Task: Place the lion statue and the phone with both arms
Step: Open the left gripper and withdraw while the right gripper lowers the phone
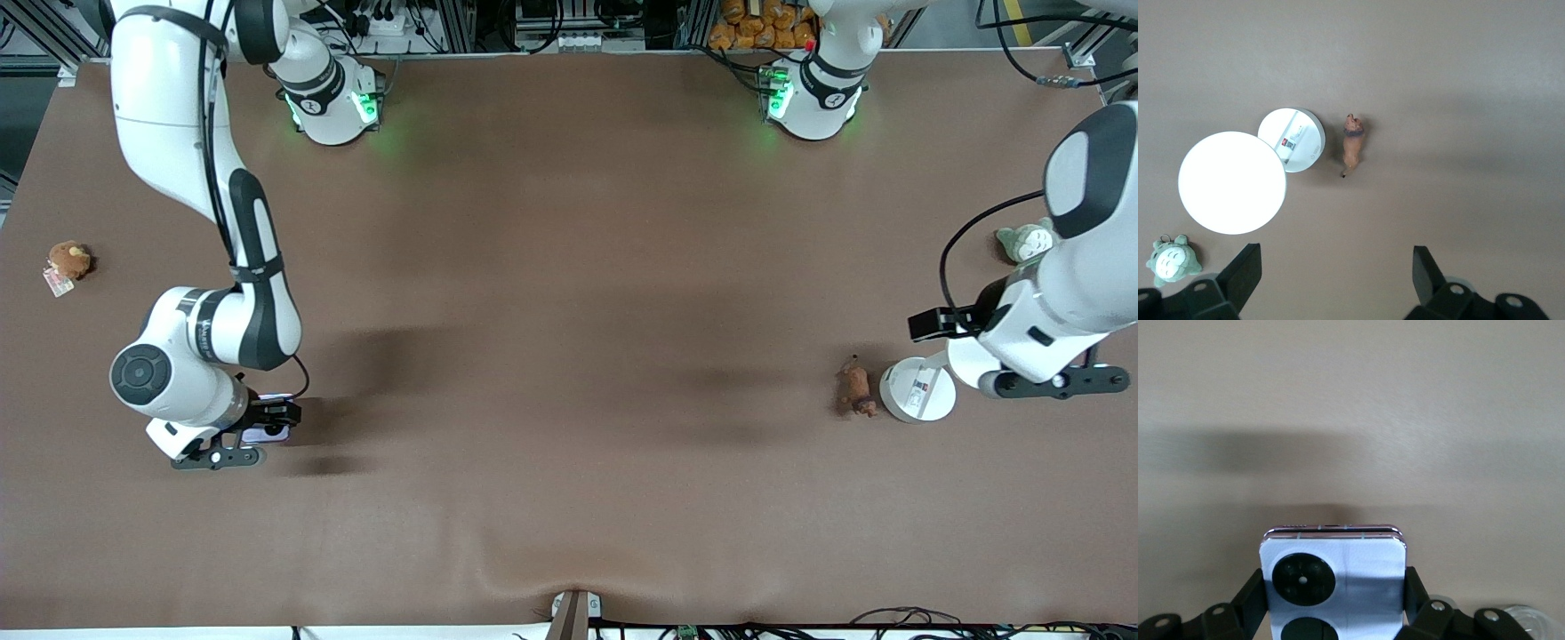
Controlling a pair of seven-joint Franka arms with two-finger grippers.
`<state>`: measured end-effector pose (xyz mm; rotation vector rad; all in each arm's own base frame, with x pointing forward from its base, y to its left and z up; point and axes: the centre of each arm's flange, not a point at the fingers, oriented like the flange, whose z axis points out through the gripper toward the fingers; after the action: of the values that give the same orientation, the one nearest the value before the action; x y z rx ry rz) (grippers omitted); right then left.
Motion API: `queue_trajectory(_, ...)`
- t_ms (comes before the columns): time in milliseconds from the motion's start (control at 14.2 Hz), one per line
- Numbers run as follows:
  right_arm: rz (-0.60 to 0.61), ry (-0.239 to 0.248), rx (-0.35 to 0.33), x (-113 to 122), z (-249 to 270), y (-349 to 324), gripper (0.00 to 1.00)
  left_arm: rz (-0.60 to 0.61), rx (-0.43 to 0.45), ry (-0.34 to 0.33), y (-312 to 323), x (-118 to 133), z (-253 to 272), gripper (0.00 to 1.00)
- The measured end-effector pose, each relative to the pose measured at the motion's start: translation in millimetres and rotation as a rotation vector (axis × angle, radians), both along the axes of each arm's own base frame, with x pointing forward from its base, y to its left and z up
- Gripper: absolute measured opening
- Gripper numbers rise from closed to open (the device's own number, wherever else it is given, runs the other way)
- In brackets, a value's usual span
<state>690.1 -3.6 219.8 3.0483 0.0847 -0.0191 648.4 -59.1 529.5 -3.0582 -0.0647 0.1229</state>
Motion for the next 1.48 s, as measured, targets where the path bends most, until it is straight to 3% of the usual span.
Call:
queue_trajectory(636, -0.046, 0.094, 0.011, -19.7, -46.8, -50.1, 0.84, 0.009, -0.029, -0.126, -7.1, -37.9, 94.9, 1.00)
queue_trajectory(918, -0.055, 0.098, 0.023, -20.7, -48.6, -55.3, 0.84, 0.015, -0.021, -0.118, -6.7, -54.3, 113.7, 1.00)
queue_trajectory(1060, -0.055, 0.110, 0.024, -24.2, -53.3, -55.1, 0.99, 0.028, -0.049, -0.122, -2.4, -57.8, 120.0, 1.00)
queue_trajectory(1484, -0.042, 0.070, 0.041, -7.5, -17.2, -47.0, 1.00, 0.015, -0.047, -0.097, -13.3, -79.7, 134.6, 1.00)
